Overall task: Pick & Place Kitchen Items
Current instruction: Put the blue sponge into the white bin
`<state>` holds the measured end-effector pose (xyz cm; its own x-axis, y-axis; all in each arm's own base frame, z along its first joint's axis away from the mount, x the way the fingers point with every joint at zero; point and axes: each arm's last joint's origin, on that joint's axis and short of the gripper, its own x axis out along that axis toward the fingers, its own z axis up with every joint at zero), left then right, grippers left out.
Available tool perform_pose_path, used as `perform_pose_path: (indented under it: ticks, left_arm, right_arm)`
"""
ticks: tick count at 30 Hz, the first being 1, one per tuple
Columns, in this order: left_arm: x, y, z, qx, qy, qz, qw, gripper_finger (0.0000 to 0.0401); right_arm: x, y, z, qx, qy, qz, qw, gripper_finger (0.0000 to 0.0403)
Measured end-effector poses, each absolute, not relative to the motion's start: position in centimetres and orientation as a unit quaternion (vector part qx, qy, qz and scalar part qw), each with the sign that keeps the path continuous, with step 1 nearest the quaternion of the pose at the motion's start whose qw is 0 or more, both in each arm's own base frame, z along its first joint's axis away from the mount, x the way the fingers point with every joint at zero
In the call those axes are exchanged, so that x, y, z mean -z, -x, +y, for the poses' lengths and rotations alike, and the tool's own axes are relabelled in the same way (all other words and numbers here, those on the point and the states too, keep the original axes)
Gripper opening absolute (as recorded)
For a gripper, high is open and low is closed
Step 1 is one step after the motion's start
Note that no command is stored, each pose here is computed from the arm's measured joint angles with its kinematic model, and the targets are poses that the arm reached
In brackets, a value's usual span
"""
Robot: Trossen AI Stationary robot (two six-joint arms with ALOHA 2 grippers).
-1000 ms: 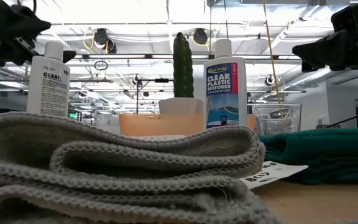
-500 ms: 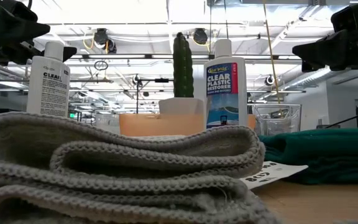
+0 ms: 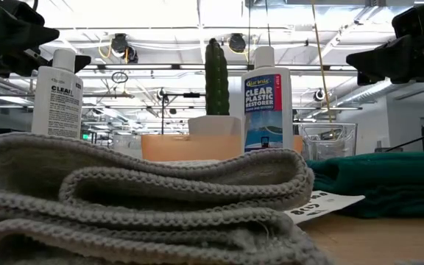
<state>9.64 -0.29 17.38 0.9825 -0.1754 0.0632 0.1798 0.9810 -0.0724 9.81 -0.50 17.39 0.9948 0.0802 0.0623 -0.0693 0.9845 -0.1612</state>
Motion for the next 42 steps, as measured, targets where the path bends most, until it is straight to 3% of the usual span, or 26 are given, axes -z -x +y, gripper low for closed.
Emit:
perform_pose_path:
  ticks: [15,20,27,42]
  left_arm:
    - [-17.4,-9.6,-0.3,0.089,0.039,-0.028,0.995,0.0337]
    - [-17.4,-9.6,-0.3,0.089,0.039,-0.028,0.995,0.0337]
    - [-17.4,-9.6,-0.3,0.089,0.039,-0.029,0.995,0.0337]
    - [-17.4,-9.6,-0.3,0.089,0.039,-0.029,0.995,0.0337]
  right_arm:
    - [-17.4,-9.8,-0.5,-0.038,0.079,-0.034,0.996,0.0000]
    - [-17.4,-9.8,-0.5,-0.039,0.028,-0.034,0.998,0.0000]
    - [-18.4,-9.7,-0.5,-0.039,0.026,-0.084,0.995,0.0000]
    - [-18.2,-9.7,-0.5,-0.051,-0.111,-0.071,0.990,0.0000]
